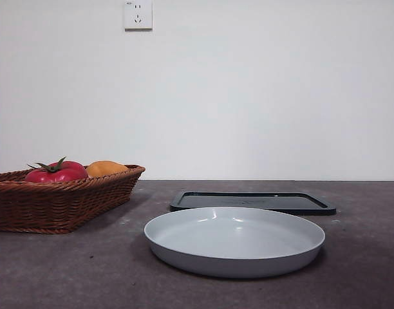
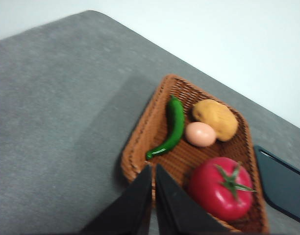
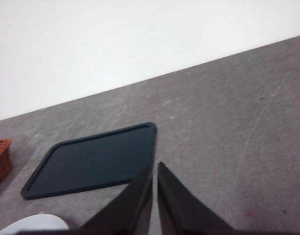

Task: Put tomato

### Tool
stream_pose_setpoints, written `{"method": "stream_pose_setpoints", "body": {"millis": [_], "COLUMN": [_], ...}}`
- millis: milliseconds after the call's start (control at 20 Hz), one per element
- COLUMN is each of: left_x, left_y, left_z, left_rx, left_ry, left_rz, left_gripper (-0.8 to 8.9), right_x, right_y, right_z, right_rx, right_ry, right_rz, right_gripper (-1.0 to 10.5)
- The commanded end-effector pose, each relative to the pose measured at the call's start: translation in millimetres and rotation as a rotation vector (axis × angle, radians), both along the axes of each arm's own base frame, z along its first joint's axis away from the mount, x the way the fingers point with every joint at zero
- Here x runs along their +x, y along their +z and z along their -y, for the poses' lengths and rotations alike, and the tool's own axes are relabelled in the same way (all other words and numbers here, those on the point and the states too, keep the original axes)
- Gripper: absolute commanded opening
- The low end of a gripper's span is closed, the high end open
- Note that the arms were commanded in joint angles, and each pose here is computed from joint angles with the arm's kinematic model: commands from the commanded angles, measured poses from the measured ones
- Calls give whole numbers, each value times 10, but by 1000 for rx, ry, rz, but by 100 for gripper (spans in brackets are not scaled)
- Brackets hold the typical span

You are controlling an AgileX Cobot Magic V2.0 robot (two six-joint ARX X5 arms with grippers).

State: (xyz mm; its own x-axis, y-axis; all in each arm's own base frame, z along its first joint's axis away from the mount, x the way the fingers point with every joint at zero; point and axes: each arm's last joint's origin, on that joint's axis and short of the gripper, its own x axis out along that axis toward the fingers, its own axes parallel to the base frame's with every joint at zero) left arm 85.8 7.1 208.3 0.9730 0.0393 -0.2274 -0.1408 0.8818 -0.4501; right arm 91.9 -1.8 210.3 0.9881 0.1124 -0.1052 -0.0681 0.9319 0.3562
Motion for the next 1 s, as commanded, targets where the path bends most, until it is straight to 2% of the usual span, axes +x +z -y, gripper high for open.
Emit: {"method": "stream_pose_setpoints", "body": {"millis": [50, 600, 1000], "left_x": [-3, 233, 442], "left_y": [266, 767, 968], "left_z": [8, 45, 100], "left_rx": [9, 77, 47], "left_ry": [-34, -287, -578], "left_rz": [18, -133, -245], "left_gripper": [11, 11, 11], "right_x": [13, 231, 428], "right_y": [233, 982, 1305], "right_z": [-7, -41, -135], "right_rx": [6, -83, -117], "right_ry": [28, 243, 481], "right_rz": [1, -189, -367], "right_gripper": [6, 6, 6]}}
